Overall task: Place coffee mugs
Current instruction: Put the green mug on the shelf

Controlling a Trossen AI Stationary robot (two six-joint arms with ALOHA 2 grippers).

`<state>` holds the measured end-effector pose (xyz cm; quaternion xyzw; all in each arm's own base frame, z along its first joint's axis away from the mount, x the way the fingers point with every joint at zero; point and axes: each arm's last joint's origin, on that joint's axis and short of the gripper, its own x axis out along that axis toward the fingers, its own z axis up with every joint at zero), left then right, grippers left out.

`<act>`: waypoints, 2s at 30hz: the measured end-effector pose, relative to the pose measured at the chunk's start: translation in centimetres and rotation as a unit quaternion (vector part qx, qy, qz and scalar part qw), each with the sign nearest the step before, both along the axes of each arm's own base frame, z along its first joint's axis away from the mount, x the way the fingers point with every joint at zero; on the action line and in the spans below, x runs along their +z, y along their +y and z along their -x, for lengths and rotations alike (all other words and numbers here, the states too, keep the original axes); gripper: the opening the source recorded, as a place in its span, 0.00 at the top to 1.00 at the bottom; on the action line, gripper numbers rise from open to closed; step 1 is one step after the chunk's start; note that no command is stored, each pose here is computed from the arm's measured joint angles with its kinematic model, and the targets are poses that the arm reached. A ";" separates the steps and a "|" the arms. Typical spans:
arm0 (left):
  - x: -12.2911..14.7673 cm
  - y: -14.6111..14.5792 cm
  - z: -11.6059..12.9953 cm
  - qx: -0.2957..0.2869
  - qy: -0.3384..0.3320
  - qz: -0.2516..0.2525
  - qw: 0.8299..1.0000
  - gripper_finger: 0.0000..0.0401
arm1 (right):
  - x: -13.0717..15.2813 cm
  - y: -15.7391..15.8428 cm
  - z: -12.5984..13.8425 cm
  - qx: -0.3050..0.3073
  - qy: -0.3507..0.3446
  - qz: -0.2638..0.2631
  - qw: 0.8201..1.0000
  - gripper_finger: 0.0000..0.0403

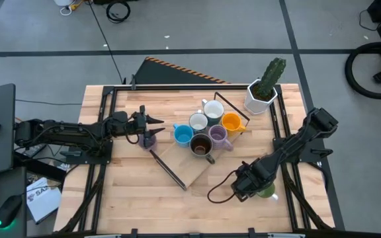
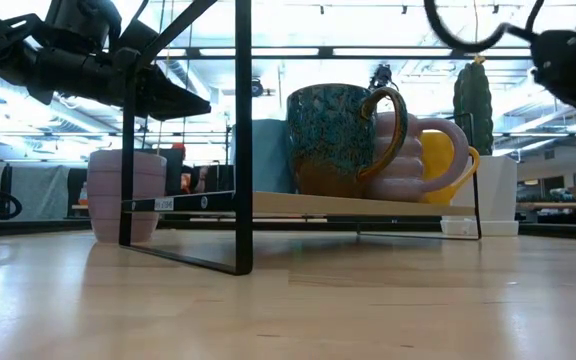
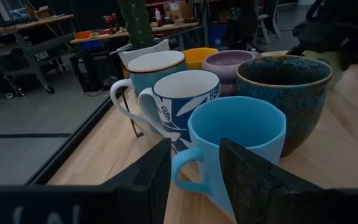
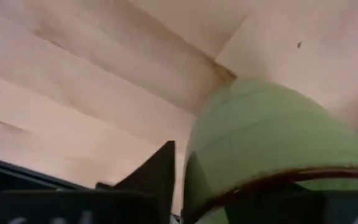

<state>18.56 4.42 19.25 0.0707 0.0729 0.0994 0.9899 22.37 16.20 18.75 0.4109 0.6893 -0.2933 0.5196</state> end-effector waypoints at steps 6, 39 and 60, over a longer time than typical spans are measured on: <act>0.0 0.0 0.0 0.000 -0.001 0.000 1.000 0.65 | 0.4 -1.2 -1.5 -0.007 -0.035 -0.006 0.999 0.92; 0.1 0.3 0.1 0.042 0.008 -0.053 0.998 0.65 | 9.3 0.4 -18.4 0.132 -0.169 0.036 0.976 0.93; 0.7 0.3 0.0 0.041 -0.012 -0.093 0.995 0.65 | 9.2 -3.8 -21.3 0.055 -0.221 0.061 0.972 0.93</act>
